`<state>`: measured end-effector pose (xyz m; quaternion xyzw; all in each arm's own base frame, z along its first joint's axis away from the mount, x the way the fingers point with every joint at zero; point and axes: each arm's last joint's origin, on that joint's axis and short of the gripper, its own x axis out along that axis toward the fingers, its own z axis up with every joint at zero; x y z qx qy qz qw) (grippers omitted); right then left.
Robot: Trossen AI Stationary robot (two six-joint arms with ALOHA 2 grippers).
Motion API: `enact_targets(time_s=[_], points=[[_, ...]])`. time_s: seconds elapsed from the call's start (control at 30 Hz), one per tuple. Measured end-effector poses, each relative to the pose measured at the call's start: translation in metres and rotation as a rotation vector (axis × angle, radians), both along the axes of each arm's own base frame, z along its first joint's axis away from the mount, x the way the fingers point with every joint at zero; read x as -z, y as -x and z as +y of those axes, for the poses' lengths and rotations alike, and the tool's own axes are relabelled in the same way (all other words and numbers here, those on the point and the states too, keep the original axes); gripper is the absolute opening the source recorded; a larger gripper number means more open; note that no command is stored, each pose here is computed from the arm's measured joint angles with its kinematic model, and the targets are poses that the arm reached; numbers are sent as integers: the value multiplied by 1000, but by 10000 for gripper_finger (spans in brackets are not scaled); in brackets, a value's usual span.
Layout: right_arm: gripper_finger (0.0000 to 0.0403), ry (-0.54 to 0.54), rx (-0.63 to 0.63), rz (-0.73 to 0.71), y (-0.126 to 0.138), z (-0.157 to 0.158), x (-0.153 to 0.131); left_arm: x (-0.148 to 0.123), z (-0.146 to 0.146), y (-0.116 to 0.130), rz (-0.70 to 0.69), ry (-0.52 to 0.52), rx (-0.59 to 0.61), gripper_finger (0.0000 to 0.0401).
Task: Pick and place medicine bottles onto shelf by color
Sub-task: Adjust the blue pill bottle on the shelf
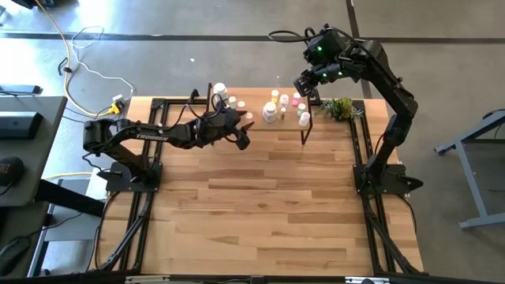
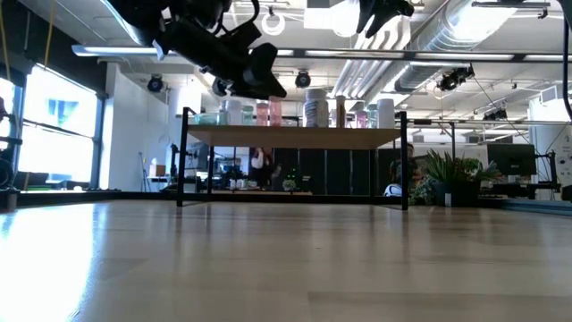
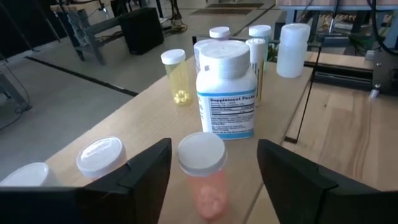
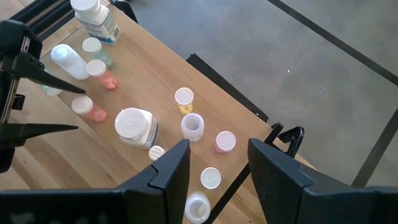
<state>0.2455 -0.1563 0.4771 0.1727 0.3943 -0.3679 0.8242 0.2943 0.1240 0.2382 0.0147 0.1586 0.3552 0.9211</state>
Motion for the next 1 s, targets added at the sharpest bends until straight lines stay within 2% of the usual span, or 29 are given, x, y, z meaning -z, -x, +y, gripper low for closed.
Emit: enact_targets(time_s=[0.6,0.8,1.0], points=[[154,0,0,0,0,0,0,-22,-8,16,-5,-8,-13,230],[154,-1,1,0,0,0,0,-35,-17,34,34,8,0,230],[154,-1,2,-1,0,0,0,-49,-29,59,83,68,82,230]])
